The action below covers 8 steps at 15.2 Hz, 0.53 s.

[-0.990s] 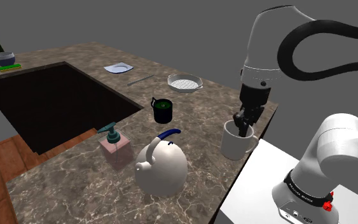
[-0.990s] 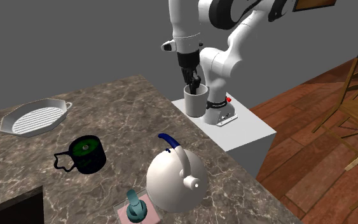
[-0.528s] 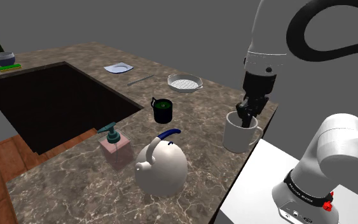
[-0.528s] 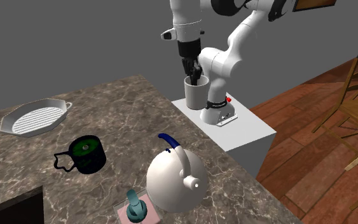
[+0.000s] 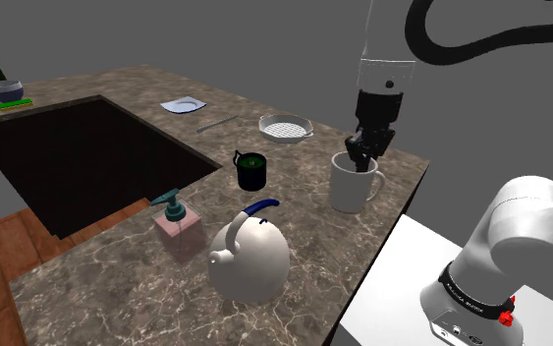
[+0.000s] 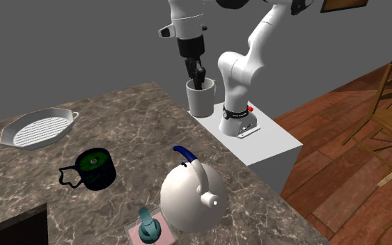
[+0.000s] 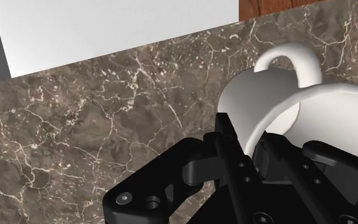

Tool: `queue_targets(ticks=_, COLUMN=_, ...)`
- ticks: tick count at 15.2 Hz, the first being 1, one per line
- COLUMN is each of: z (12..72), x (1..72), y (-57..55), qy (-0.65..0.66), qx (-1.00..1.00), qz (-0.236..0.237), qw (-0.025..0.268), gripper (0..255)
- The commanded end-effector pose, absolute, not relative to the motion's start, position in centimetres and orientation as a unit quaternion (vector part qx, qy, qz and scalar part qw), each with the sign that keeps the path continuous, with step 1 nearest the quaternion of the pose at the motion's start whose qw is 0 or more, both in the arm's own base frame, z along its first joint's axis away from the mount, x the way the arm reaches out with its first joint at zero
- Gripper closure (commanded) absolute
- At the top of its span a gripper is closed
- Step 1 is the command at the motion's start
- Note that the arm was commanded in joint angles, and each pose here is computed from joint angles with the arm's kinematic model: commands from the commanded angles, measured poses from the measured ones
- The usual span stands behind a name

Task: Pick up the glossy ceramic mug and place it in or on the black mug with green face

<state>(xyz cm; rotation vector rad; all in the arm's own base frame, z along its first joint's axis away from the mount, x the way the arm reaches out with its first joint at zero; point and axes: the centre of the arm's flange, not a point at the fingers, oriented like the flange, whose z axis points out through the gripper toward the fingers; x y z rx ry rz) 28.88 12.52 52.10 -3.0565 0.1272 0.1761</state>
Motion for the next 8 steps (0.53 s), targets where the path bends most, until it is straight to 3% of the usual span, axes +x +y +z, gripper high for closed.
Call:
queue_targets(ticks=1, z=52.2, x=31.6, y=12.6, qy=0.042, qx=-0.997, qz=0.057, qw=0.039, gripper=255)
queue_targets(ticks=8, z=52.7, x=40.9, y=12.3, qy=0.042, qx=-0.997, qz=0.057, qw=0.039, gripper=255)
